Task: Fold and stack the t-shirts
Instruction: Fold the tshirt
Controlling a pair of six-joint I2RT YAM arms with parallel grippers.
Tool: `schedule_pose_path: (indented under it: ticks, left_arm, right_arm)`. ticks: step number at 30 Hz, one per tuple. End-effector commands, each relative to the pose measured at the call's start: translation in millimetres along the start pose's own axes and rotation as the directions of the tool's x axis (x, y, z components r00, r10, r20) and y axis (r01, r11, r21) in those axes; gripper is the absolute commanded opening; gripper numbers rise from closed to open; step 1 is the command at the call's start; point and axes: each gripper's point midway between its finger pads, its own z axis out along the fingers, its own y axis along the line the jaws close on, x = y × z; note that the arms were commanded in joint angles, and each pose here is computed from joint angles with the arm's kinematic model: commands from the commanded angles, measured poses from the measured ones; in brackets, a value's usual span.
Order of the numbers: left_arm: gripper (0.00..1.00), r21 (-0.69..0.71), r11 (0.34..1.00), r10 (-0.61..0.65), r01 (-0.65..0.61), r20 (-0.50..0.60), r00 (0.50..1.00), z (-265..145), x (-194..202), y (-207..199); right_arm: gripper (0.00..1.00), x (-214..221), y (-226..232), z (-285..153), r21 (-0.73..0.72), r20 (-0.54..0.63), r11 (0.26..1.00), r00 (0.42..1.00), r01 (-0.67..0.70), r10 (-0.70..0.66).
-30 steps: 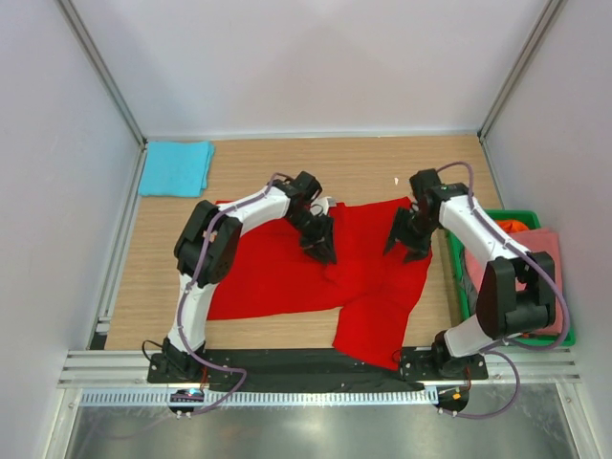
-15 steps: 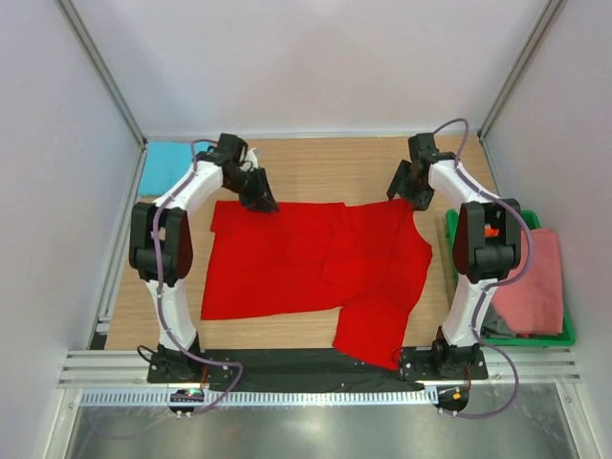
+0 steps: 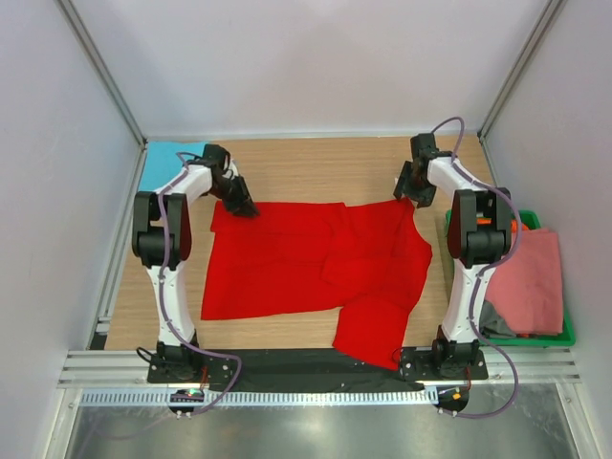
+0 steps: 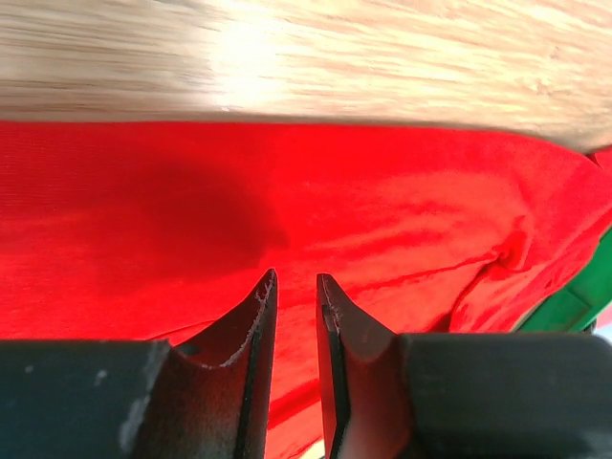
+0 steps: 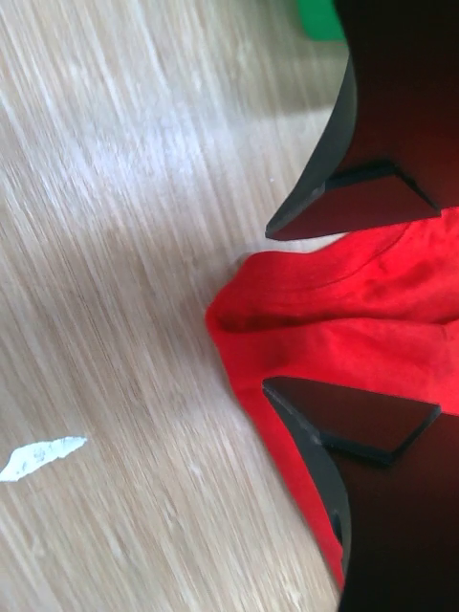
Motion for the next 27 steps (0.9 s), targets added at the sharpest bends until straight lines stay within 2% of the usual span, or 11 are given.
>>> schedule_pose_path:
  ticks: [1, 6, 7, 9, 10, 12, 13, 15, 19, 23, 27]
  left_arm:
    - [0.23, -0.021, 1.000, -0.007, 0.008, 0.056, 0.998, -5.8, -15.2, 8.2]
    - [0.23, -0.055, 0.997, -0.057, 0.059, 0.048, 0.997, -0.4, -15.9, 27.0]
    - [0.23, -0.063, 0.996, -0.063, 0.065, 0.045, 0.997, 2.4, -15.8, 30.4]
    - [0.23, -0.069, 0.995, -0.070, 0.074, 0.052, 0.996, 4.0, -19.1, 33.6]
    - [0.23, -0.079, 0.994, -0.076, 0.080, 0.050, 0.996, 7.7, -19.3, 37.0]
    - [0.22, -0.081, 0.992, -0.091, 0.096, 0.057, 0.994, 9.4, -22.0, 40.4]
    - [0.22, -0.082, 0.991, -0.100, 0.104, 0.061, 0.993, 10.0, -23.7, 42.6]
    - [0.22, -0.082, 0.990, -0.112, 0.117, 0.065, 0.992, 13.1, -25.4, 45.3]
    - [0.22, -0.086, 0.985, -0.142, 0.149, 0.087, 0.986, 16.6, -32.9, 50.6]
    - [0.22, -0.069, 0.987, -0.136, 0.144, 0.102, 0.985, 16.5, -42.6, 46.8]
    - [0.25, -0.049, 0.994, -0.087, 0.096, 0.154, 0.984, 0.3, -57.9, 31.5]
  right_arm:
    - [0.63, -18.6, 8.5, 2.2, -0.042, 0.042, 0.999, 0.999, 0.013, -0.011]
    - [0.52, -22.8, 10.8, 12.3, -0.045, 0.060, 0.999, 0.998, -0.008, 0.011]
    - [0.45, -28.2, 6.6, 12.5, -0.016, 0.081, 1.000, 0.997, -0.016, 0.017]
    - [0.35, -34.5, 2.5, 16.0, 0.013, 0.109, 1.000, 0.994, -0.026, 0.024]
    - [0.23, -37.9, 1.2, 18.8, 0.030, 0.123, 0.999, 0.992, -0.043, 0.039]
    - [0.11, -47.0, -9.5, 22.5, 0.093, 0.168, 0.993, 0.984, -0.075, 0.058]
    - [0.01, -53.1, -10.6, 25.3, 0.109, 0.185, 0.990, 0.980, -0.095, 0.073]
    - [0.01, -63.6, -17.8, 24.2, 0.159, 0.228, 0.980, 0.970, -0.122, 0.083]
    - [0.01, -94.1, -18.2, 21.3, 0.172, 0.328, 0.973, 0.940, -0.155, 0.092]
    - [0.03, -104.1, -6.7, 31.9, 0.147, 0.313, 0.982, 0.947, -0.121, 0.070]
    - [0.20, -104.9, -0.7, 42.4, 0.145, 0.273, 0.985, 0.961, -0.098, 0.055]
